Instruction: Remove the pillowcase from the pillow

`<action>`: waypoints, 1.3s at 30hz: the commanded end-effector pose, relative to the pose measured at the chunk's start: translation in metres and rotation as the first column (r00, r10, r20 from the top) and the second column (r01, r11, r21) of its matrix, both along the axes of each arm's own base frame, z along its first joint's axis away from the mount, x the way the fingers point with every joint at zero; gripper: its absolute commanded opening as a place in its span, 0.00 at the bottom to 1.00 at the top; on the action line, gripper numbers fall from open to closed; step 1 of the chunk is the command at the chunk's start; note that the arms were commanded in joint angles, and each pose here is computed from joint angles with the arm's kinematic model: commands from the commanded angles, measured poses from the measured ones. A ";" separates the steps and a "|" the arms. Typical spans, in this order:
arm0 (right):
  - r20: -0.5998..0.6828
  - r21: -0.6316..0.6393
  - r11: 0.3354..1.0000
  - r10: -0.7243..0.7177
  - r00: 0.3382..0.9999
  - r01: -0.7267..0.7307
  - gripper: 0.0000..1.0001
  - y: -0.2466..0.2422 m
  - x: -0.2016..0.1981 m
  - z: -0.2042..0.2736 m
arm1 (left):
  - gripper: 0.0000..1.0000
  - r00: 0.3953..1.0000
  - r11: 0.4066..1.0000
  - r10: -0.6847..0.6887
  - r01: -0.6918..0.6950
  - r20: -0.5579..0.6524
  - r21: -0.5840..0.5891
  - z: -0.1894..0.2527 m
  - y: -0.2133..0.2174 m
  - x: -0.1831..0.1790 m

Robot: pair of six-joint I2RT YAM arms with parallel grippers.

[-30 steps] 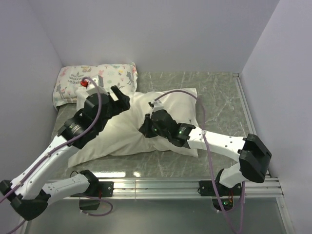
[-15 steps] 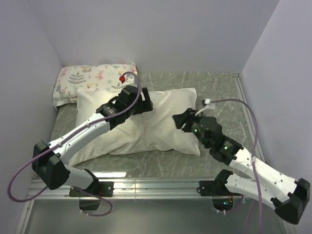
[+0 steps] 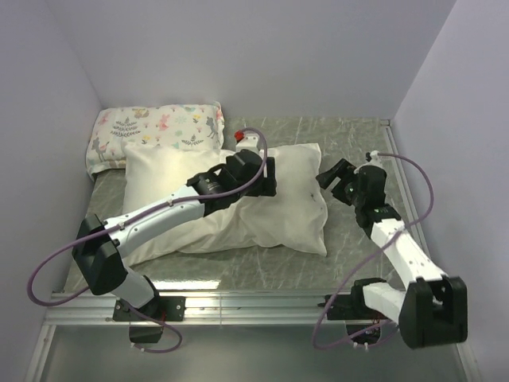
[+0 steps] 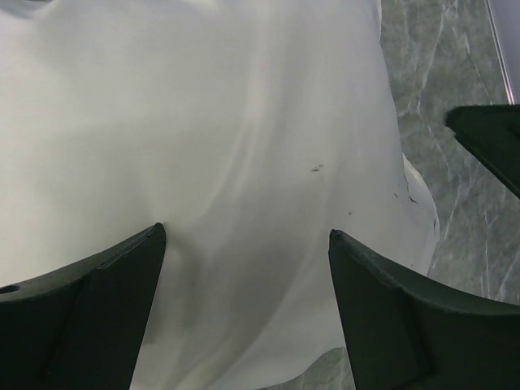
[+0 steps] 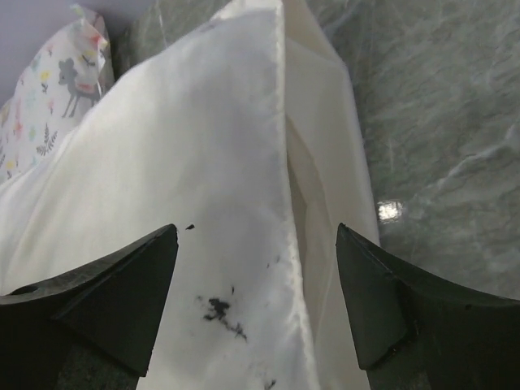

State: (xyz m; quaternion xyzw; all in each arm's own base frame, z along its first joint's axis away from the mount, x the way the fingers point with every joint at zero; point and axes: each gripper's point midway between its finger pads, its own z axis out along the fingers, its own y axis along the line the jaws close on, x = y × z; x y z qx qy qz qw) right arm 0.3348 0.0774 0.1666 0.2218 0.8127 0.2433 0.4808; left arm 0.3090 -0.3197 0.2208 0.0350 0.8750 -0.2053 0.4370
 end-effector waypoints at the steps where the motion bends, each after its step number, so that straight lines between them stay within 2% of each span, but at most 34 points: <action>1: 0.106 0.112 0.977 0.169 0.980 -0.181 0.86 0.034 0.020 0.027 | 0.86 0.999 1.000 -0.029 0.030 0.034 -0.007 0.011 -0.013 -0.003; 7: 0.048 0.196 0.960 0.194 0.980 -0.200 0.85 0.042 0.054 -0.004 | 0.85 0.998 0.998 -0.058 0.058 0.019 0.000 0.000 -0.021 -0.014; 10: 0.079 0.245 0.942 0.214 0.974 -0.227 0.76 0.047 0.055 -0.002 | 0.85 0.998 0.998 -0.062 0.062 0.011 0.004 -0.005 -0.021 -0.017; 12: 0.096 0.260 0.934 0.227 0.969 -0.245 0.66 0.050 0.052 0.004 | 0.84 0.998 0.998 -0.061 0.061 0.011 0.006 -0.006 -0.019 -0.018; 13: 0.099 0.264 0.932 0.230 0.968 -0.248 0.54 0.051 0.050 0.005 | 0.83 0.998 0.998 -0.062 0.062 0.008 0.008 -0.009 -0.019 -0.018; 15: 0.122 0.249 0.936 0.223 0.967 -0.248 0.40 0.049 0.045 0.017 | 0.82 0.997 0.997 -0.074 0.074 0.012 0.000 -0.006 -0.020 -0.020; 16: 0.104 0.247 0.939 0.220 0.970 -0.239 0.29 0.048 0.039 0.014 | 0.82 0.997 0.997 -0.082 0.082 0.014 -0.003 -0.006 -0.021 -0.021; 21: 0.160 0.234 0.927 0.262 0.952 -0.294 0.02 0.054 0.013 0.044 | 0.85 0.989 0.990 -0.139 0.140 0.052 -0.015 0.009 -0.035 -0.031; 27: 0.212 0.209 0.893 0.357 0.909 -0.400 0.00 0.081 -0.014 0.077 | 0.88 0.971 0.977 -0.210 0.212 0.118 -0.005 0.031 -0.067 -0.050; 32: 0.228 0.202 0.846 0.449 0.864 -0.494 0.00 0.122 -0.032 0.095 | 0.90 0.958 0.963 -0.218 0.242 0.188 -0.120 0.052 -0.085 -0.064; 36: 0.236 0.239 0.810 0.486 0.841 -0.535 0.00 0.139 -0.035 0.103 | 0.90 0.969 0.978 -0.160 0.182 0.188 -0.106 0.042 -0.087 -0.068; 37: 0.245 0.253 0.804 0.485 0.839 -0.539 0.00 0.140 -0.033 0.108 | 0.90 0.977 0.987 -0.092 0.115 0.191 -0.112 0.039 -0.081 -0.063; 39: 0.250 0.265 0.789 0.499 0.829 -0.555 0.00 0.145 -0.036 0.113 | 0.90 0.979 0.986 -0.035 0.066 0.203 -0.152 0.039 -0.078 -0.061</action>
